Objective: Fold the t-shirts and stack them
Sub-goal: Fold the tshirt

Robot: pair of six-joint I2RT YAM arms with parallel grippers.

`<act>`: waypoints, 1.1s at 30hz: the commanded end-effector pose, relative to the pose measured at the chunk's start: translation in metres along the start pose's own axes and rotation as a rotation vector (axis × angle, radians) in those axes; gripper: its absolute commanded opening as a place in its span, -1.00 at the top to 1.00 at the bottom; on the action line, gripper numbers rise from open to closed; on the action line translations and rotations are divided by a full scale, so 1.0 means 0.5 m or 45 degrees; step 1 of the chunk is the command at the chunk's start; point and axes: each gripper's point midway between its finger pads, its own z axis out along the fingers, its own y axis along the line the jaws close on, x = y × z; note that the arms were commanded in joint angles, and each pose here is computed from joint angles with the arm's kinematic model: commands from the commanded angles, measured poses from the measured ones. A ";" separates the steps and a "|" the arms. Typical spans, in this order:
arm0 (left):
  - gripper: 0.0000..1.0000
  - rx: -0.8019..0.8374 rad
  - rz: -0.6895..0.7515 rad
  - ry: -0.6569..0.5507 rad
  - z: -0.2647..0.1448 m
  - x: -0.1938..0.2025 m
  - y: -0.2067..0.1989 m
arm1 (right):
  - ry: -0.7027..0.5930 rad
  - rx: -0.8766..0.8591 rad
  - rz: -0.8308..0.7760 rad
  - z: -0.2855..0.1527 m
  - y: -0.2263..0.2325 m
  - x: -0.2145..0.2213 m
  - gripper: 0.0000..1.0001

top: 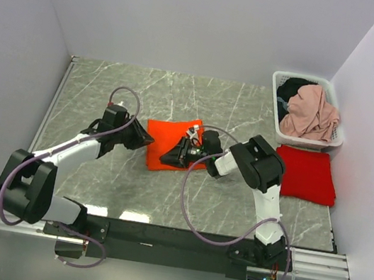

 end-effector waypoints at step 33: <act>0.11 -0.210 0.097 -0.102 -0.005 -0.073 0.078 | -0.401 0.305 -0.144 -0.267 -0.012 -0.163 0.28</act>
